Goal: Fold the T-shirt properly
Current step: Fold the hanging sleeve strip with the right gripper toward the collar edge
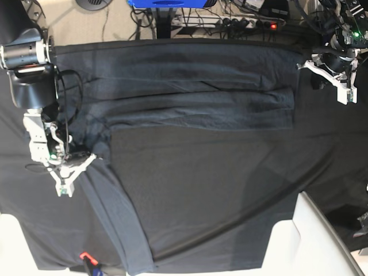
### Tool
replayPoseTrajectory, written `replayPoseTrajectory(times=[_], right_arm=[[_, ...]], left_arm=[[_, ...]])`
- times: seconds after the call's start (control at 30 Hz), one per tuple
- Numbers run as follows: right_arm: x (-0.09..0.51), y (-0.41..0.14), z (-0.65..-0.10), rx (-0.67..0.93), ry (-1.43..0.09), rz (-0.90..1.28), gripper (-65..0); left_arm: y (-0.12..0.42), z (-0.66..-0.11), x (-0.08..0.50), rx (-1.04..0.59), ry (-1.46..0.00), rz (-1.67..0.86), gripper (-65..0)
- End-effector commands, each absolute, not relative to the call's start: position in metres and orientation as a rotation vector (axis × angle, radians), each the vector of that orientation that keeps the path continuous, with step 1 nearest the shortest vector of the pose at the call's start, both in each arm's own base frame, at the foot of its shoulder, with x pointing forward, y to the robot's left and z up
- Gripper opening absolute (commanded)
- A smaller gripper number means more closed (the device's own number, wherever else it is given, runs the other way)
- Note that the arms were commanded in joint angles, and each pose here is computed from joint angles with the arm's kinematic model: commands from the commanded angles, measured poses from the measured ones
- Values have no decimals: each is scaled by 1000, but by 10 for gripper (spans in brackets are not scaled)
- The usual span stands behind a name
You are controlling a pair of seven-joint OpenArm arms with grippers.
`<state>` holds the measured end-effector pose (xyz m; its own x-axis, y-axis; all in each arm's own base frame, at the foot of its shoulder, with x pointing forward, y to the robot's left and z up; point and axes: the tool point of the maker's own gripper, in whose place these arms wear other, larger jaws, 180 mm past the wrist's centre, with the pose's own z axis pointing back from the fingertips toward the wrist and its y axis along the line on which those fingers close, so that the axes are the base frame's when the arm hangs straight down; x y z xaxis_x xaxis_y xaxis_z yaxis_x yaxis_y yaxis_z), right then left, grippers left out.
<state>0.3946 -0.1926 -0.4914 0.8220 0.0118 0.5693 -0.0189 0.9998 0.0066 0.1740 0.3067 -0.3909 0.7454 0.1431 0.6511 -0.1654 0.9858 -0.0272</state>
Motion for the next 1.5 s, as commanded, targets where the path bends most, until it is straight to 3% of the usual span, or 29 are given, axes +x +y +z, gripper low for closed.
replayPoseTrajectory(times=[0.0, 0.23, 0.43, 0.67, 1.33, 1.4, 1.47], right_arm=[[409, -197, -477, 6, -644, 15, -650], [410, -175, -431, 20, -742, 84, -650], [371, -160, -424, 28, -637, 125, -650], [309, -165, -429, 55, -562, 30, -650], [189, -132, -448, 115, -424, 34, -645], [189, -128, -447, 122, -424, 30, -609], [184, -128, -448, 122, -412, 30, -530]], left_arm=[[311, -382, 179, 46, -741, 160, -650], [311, -386, 180, 39, -733, 165, -650], [314, -397, 174, 31, -706, 189, -650], [316, -397, 173, 34, -704, 192, -650], [319, -394, 176, 43, -706, 173, -650], [319, -395, 176, 42, -705, 172, -650], [319, -395, 176, 42, -705, 172, -650]])
